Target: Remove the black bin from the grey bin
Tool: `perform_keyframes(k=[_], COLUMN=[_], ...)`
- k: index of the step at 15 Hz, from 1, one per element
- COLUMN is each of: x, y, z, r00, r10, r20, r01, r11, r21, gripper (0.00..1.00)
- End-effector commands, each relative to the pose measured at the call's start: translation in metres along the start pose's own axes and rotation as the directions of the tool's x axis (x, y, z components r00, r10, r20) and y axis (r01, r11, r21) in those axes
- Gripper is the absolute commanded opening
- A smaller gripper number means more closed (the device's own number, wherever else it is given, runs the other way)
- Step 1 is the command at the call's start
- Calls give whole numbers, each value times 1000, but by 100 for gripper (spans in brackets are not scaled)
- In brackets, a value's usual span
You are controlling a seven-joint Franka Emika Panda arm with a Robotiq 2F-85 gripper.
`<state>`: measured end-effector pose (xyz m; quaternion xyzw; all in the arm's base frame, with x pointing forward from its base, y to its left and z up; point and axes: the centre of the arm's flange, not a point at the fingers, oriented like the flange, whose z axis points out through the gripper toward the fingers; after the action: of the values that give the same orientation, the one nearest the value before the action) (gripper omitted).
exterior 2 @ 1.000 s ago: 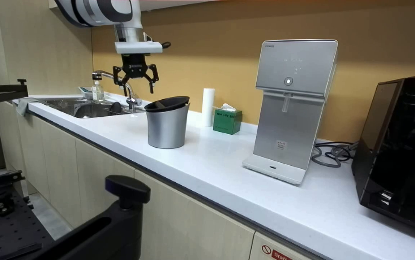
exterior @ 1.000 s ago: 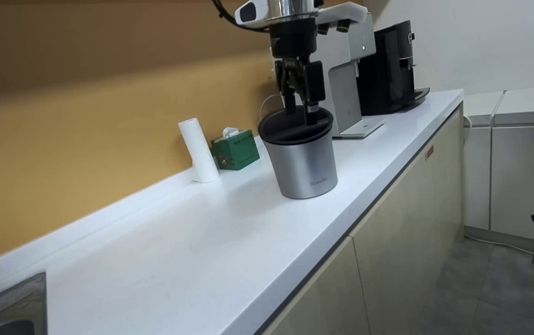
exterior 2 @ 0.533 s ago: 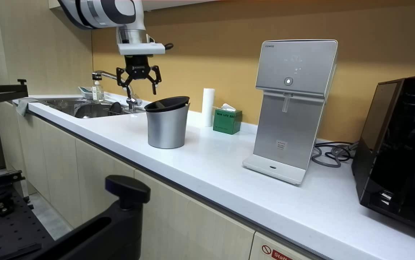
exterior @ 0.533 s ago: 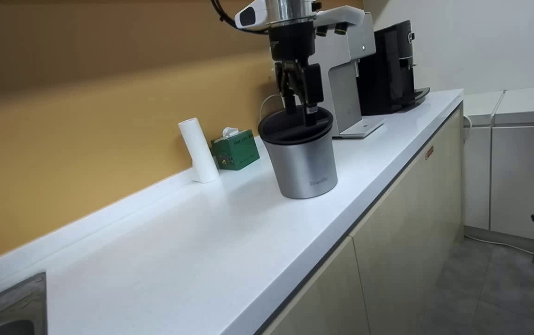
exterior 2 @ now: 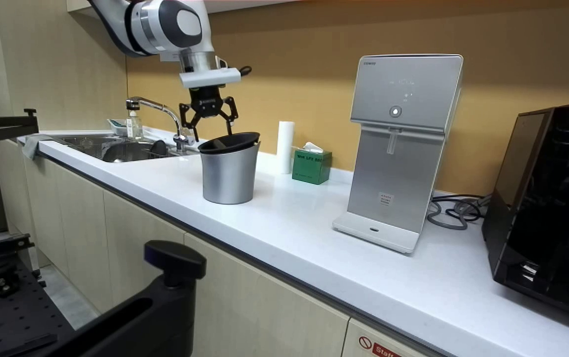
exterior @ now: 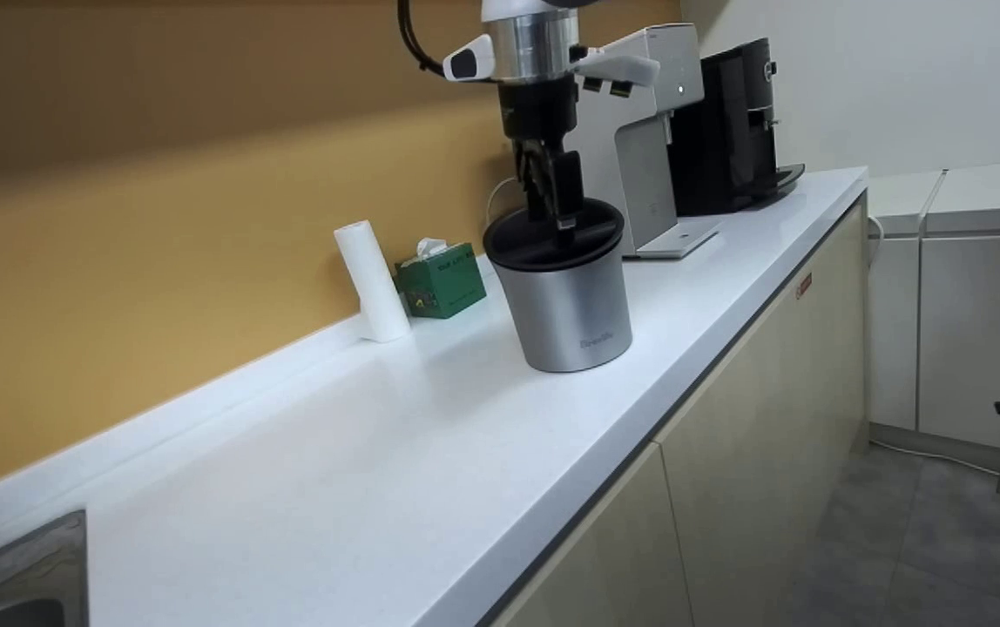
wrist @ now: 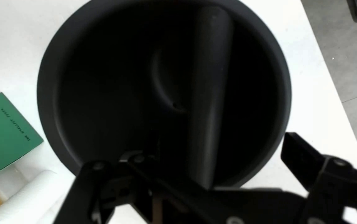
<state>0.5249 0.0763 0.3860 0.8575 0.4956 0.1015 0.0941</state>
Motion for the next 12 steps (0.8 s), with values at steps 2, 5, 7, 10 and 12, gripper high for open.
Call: perform_keyframes(k=[2,5,7,10,12], x=[15,12,9,3,1], y=[20,29,35,42,44], z=[12,16,18,27,33], r00=[999,1000,1000,999,998], r10=[36,20,4,-24,-30], r20=[6,21,29,46,58], r01=[-35,-19,-2,26,33], r11=[998,998,998,998,998], r21=[-48,-60,-64,-61,-53], gripper=[100,100,100,100,100])
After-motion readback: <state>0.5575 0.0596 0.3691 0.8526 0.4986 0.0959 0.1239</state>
